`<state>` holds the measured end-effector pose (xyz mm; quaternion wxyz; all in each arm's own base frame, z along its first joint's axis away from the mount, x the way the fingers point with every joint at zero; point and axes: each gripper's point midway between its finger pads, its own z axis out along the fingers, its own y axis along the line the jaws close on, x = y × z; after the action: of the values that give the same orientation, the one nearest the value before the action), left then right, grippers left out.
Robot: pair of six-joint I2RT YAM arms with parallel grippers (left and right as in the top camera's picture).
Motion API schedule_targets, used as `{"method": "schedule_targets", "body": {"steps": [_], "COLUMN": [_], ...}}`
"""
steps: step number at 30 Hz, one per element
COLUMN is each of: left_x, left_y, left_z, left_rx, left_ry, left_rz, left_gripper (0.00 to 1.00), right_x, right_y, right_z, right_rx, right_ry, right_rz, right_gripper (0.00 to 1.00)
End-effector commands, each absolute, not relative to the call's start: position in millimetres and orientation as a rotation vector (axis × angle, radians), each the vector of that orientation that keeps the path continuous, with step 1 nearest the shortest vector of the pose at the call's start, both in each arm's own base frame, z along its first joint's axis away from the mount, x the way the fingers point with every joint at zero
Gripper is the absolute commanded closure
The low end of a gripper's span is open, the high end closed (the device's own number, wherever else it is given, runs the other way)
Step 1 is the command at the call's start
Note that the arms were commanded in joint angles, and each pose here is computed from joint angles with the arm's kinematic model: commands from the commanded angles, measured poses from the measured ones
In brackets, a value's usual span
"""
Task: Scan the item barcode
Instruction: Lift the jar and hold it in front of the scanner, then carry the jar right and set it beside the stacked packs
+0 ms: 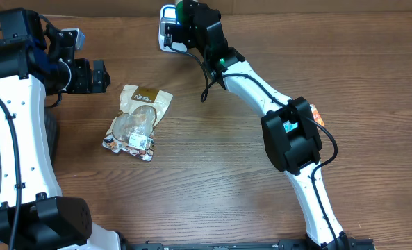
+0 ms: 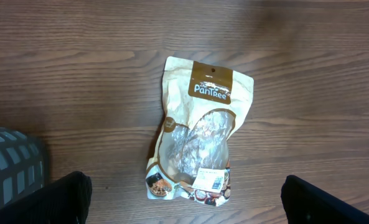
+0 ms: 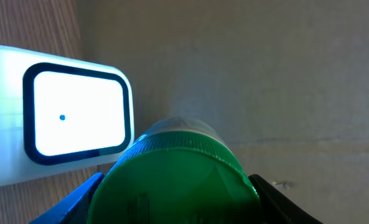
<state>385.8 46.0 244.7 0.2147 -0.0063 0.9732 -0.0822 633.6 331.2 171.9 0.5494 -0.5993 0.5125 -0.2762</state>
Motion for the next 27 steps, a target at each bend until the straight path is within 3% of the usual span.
{"method": "schedule_targets", "body": {"steps": [1, 16, 27], "left_x": [387, 387, 387], "left_y": [42, 42, 42], "left_z": [254, 254, 254], "left_rx": [0.028, 0.028, 0.028], "left_ry": [2.669, 2.669, 2.669], "left_rz": [-0.224, -0.224, -0.224], "left_gripper": [0.0, 0.0, 0.0], "right_x": [635, 626, 596], "right_y": [333, 348, 340], "right_z": [182, 198, 290], "right_rx": [-1.413, -1.406, -1.063], "right_ry": [1.184, 1.14, 1.362], "right_rz": [-0.664, -0.632, -0.273], "right_gripper": [0.46, 0.46, 0.46]}}
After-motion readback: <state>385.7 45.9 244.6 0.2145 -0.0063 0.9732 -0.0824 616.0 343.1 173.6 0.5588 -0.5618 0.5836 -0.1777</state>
